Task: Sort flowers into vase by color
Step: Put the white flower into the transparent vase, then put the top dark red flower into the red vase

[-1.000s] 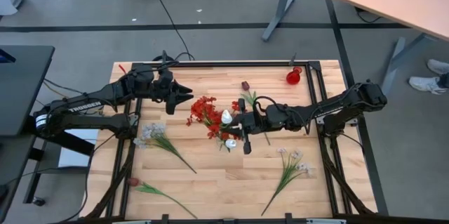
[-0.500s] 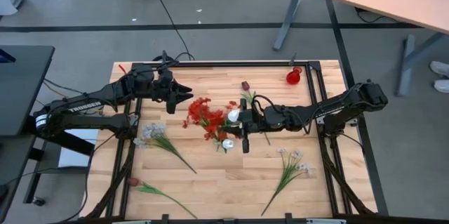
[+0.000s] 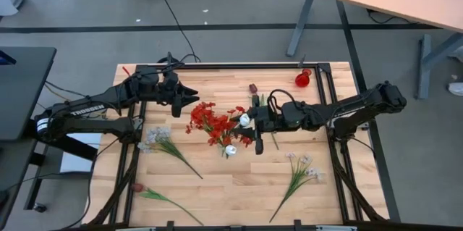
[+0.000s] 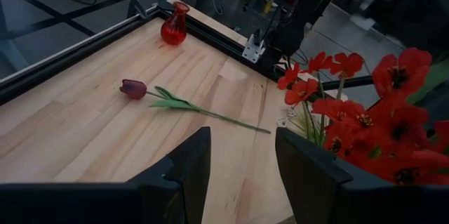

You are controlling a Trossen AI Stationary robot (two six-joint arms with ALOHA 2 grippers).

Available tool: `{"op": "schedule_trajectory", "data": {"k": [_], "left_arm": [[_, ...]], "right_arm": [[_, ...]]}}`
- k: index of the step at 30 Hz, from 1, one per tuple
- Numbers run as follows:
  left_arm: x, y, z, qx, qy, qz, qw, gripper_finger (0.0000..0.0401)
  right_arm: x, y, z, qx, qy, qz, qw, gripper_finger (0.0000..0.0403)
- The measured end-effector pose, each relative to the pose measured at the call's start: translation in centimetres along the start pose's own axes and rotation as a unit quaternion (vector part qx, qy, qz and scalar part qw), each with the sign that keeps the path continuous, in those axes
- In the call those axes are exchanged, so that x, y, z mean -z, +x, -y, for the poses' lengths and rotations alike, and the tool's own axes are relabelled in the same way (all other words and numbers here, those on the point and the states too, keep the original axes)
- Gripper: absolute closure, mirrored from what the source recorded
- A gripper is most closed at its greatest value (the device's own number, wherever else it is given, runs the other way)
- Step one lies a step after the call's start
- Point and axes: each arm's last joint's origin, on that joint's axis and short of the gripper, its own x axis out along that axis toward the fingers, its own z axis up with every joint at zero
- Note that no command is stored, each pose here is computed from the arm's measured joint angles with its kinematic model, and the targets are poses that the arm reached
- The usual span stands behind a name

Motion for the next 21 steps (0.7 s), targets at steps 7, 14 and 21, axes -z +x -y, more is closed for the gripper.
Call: {"op": "schedule_trajectory", "data": {"k": [7,14,21], "left_arm": [[-0.1,0.0,-0.1,-0.024,0.013,0.011,1.000,0.0234],[-0.2,0.0,-0.2,-0.035,0.014,0.017,0.999,0.0234],[-0.1,-0.1,-0.5,-0.064,-0.026,0.021,0.997,0.0234]], "right_arm": [[-0.7,1.6,0.5,-0.025,0.023,-0.136,0.990,0.0178],[-2.5,1.9,0.5,-0.003,0.008,-0.117,0.993,0.0142],[-6.5,0.1,1.6,0.093,0.028,-0.072,0.993,0.0142]]}}
